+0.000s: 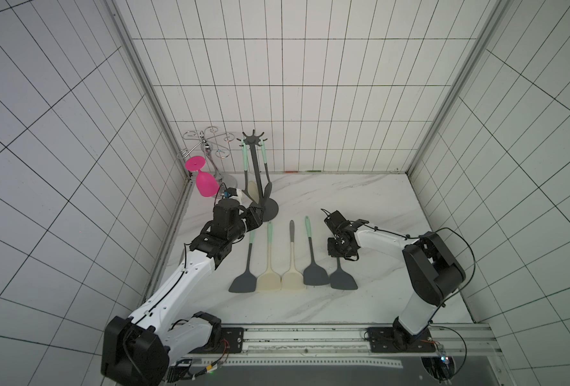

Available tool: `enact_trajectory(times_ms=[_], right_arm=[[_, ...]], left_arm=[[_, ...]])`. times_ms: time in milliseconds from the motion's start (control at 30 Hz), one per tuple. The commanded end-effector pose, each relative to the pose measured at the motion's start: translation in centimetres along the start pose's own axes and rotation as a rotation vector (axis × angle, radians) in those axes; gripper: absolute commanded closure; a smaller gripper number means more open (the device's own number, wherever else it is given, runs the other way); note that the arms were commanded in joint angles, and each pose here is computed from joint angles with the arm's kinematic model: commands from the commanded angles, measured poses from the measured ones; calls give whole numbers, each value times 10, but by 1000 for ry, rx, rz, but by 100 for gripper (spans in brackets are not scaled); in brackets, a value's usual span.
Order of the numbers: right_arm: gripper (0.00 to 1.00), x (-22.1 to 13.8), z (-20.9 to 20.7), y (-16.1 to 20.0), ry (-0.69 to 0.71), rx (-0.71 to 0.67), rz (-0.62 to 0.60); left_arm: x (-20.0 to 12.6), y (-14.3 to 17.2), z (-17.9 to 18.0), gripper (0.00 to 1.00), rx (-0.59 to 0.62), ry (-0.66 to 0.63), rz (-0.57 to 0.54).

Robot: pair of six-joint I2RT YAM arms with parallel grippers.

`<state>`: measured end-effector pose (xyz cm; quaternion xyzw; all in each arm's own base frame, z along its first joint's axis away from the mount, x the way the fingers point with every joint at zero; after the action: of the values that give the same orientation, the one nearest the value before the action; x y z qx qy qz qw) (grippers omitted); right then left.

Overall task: Take the spatula off the kitchen utensil rack
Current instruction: Place the spatula at the center of the board.

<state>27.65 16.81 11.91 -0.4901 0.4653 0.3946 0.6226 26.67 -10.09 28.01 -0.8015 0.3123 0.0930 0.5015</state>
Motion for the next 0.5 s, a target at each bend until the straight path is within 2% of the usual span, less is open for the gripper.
enact_trajectory(times_ms=[0,200,367,467], right_arm=[[65,-18,6,-8,-26,-6,-42],[62,-55,9,-20,-73,-29,-129],[63,-104,17,-33,-170,-62,-254],[63,-131,28,-42,-238,-97,-348]], left_arm=[[2,-3,1,57,11,8,-7],[0,-16,-1,57,28,0,-16],[-10,-46,1,56,98,-66,-93],[-14,-69,18,54,74,-95,-149]])
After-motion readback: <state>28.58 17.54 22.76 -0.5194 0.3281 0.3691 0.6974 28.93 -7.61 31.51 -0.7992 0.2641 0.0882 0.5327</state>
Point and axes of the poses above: each gripper's point midway between its finger pads, its own x axis out along the fingers, its own z axis along the line the jaws close on, y = z × x, the point moved 10 cm from there along -x, back along the fingers, and after that the axes turned 11 degrees about x, right-handed, at the moved point
